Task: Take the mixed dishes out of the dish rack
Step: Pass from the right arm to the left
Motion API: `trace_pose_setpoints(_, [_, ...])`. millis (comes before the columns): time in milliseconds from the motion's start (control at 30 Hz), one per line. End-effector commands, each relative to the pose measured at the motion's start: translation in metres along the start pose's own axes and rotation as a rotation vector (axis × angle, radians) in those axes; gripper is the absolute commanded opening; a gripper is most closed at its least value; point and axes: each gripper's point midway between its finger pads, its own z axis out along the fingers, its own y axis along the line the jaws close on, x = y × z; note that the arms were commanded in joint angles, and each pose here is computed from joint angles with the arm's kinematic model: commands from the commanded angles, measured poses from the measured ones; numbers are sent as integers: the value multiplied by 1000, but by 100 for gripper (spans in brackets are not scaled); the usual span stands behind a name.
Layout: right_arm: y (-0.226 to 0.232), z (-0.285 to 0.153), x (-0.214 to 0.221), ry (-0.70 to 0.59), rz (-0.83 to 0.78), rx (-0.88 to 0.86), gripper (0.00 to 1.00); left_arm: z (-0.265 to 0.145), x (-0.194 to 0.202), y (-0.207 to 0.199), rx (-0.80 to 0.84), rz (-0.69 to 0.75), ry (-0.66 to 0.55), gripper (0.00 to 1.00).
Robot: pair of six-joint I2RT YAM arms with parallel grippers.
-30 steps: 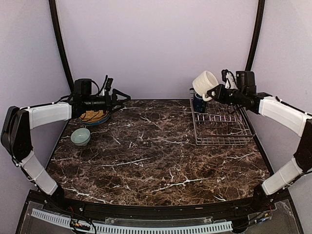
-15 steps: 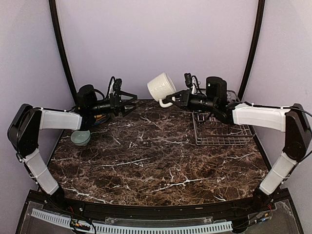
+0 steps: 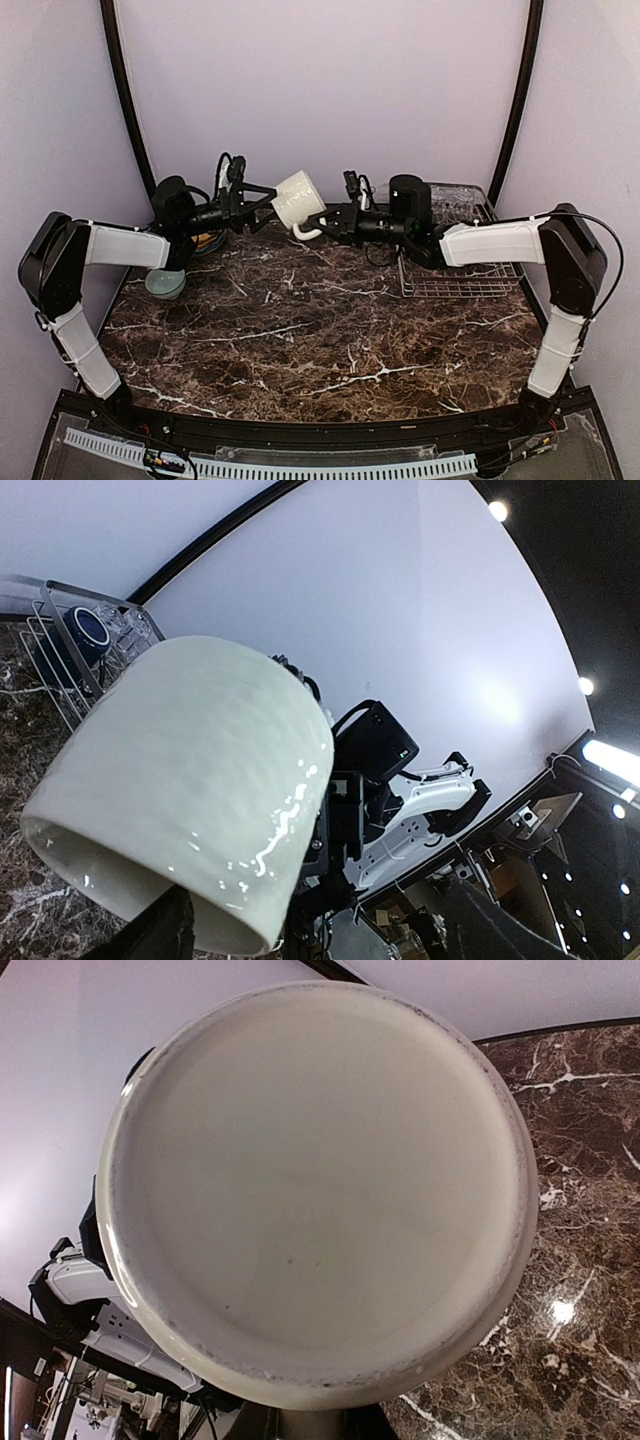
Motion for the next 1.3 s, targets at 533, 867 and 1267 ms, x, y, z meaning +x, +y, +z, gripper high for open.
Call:
trace_pose_setpoints(533, [39, 29, -5, -95, -88, -220, 0, -3, -1, -20, 66, 44, -4, 13])
trace_pose_setpoints(867, [8, 11, -1, -96, -94, -37, 66, -6, -5, -13, 21, 55, -17, 1])
trace_pose_setpoints(1267, [-34, -32, -2, -90, -183, 273, 89, -65, 6, 114, -816, 23, 133, 1])
